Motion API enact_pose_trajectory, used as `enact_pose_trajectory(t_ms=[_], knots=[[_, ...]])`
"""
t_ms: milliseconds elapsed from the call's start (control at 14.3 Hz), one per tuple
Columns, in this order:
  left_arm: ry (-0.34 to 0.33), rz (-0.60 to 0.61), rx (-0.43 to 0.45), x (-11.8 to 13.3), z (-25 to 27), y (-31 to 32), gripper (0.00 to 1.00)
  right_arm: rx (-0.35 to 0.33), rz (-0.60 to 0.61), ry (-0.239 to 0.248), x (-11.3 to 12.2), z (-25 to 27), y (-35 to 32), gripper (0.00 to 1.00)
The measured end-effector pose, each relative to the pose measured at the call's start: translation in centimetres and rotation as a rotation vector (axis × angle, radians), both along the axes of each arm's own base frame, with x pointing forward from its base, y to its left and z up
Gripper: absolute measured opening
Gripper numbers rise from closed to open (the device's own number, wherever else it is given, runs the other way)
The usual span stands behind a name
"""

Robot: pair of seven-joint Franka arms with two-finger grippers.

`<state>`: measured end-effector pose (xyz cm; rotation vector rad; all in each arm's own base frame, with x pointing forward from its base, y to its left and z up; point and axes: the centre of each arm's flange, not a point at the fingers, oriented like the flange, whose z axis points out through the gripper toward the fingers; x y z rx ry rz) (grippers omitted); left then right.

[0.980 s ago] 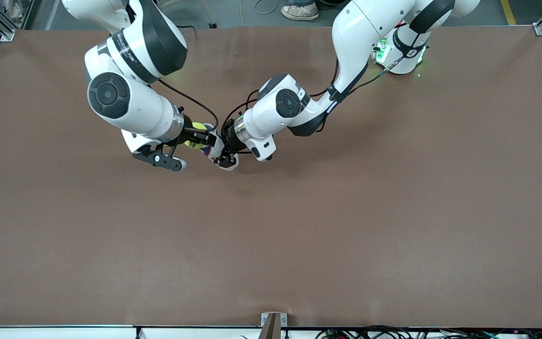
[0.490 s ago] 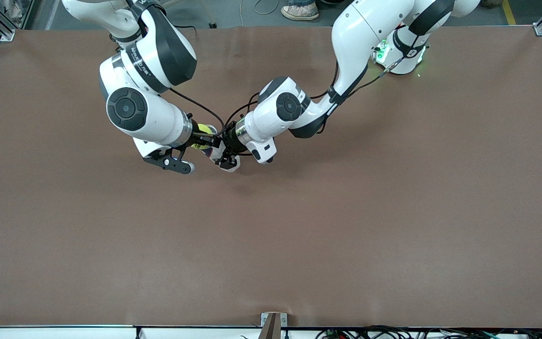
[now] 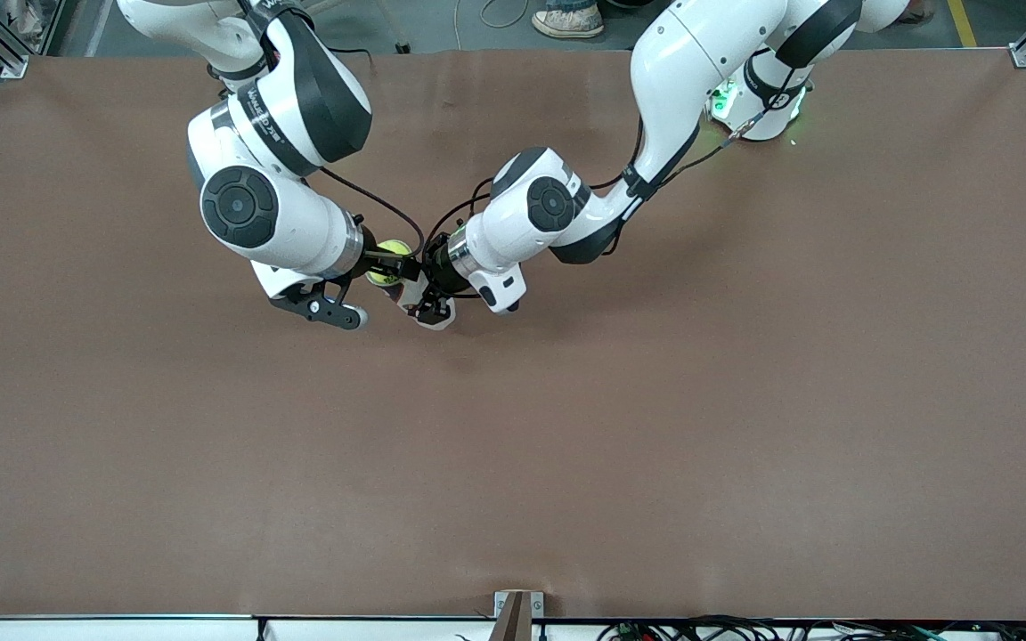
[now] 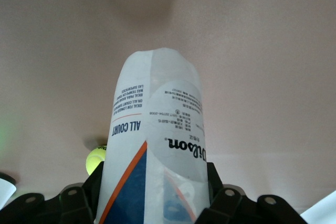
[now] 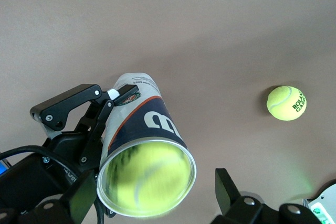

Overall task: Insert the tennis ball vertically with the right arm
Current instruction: 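Open the right gripper to drop the ball into the can, then lower the right gripper onto the second tennis ball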

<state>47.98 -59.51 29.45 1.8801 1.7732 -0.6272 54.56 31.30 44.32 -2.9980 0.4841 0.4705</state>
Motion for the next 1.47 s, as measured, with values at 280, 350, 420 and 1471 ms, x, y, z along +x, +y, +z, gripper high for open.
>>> enact_pose_trajectory(t_ms=[280,350,420,1471], knots=[[-0.003,0.003,-0.006,0.2,0.2,-0.1,0.76,-0.001,-0.016,-0.003,1.2,0.7,-2.9,1.00],[-0.003,0.003,-0.006,0.2,0.2,-0.1,0.76,0.001,-0.001,0.001,1.9,1.0,-5.0,1.00],[-0.003,0.003,-0.006,0.3,0.1,-0.1,0.76,-0.003,0.022,0.006,2.6,1.1,-7.7,1.00],[-0.001,0.004,-0.006,0.3,0.0,-0.1,0.76,0.014,0.104,0.021,-3.5,-17.4,-22.0,1.00]])
